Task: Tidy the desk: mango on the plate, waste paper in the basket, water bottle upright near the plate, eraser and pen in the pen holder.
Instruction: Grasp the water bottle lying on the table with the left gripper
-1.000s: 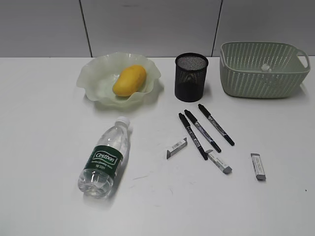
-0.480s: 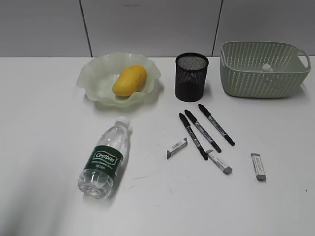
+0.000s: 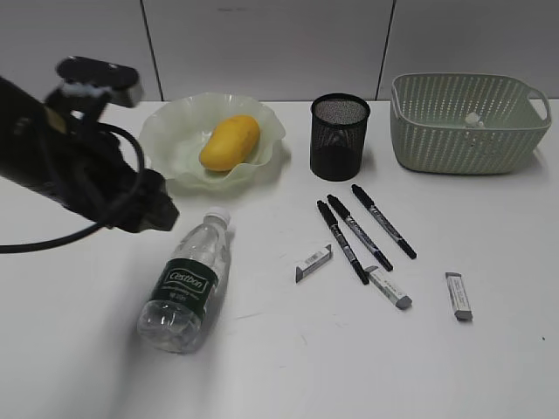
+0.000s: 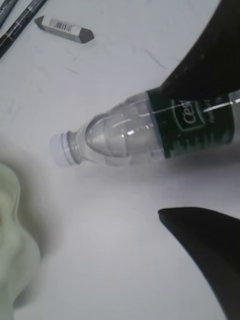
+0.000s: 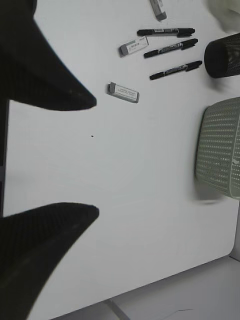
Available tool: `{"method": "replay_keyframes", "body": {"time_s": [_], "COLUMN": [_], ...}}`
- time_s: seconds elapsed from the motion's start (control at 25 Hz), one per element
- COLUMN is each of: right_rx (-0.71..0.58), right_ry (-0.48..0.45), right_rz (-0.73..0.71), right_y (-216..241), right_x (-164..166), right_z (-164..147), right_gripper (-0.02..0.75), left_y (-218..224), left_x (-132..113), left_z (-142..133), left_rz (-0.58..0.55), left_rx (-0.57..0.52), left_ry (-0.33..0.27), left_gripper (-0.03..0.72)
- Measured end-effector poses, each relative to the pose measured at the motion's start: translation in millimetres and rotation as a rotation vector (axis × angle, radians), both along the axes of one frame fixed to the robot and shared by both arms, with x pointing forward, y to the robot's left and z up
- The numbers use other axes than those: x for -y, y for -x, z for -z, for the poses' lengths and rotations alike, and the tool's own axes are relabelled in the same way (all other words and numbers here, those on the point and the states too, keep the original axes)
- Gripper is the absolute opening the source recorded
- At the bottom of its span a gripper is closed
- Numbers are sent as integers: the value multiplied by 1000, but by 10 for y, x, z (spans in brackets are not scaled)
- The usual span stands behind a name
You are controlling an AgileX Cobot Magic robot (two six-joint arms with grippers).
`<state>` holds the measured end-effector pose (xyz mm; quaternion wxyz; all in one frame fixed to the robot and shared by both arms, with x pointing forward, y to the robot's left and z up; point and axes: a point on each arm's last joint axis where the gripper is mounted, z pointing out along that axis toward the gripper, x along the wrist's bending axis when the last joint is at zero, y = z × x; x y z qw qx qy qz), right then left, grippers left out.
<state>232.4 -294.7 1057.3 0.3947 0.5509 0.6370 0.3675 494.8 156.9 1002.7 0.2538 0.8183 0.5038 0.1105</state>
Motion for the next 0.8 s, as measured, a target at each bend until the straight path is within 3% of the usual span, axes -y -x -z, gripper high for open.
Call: {"method": "replay_keyframes", "body": {"time_s": [0.2,0.52,0.64,0.72,0.8], "right_rx": [-1,-1,-1,-1,-1], "right_ry": [-1,-1,-1,-2,-2], "right_rz": [5,7,7,7,7], "right_y": [-1,-2,-2,-2,-2], "right_x": [4,5,5,5,5], "right_z": [2,3,3,3,3], "right_gripper": [468,468,456,446,442], "left_y": [-251,-633,-679,-690,-689], "left_x": [386,638,670,677,675], "left_z": [363,799,960,976,957], "left_rz": [12,-31,-48,-54,-53], "left_rx": [-98,-207,-266,-274,-269], "left_ry": [-28,-65,-91,-93,-92], "left_gripper": [576,597,531,436,435]}}
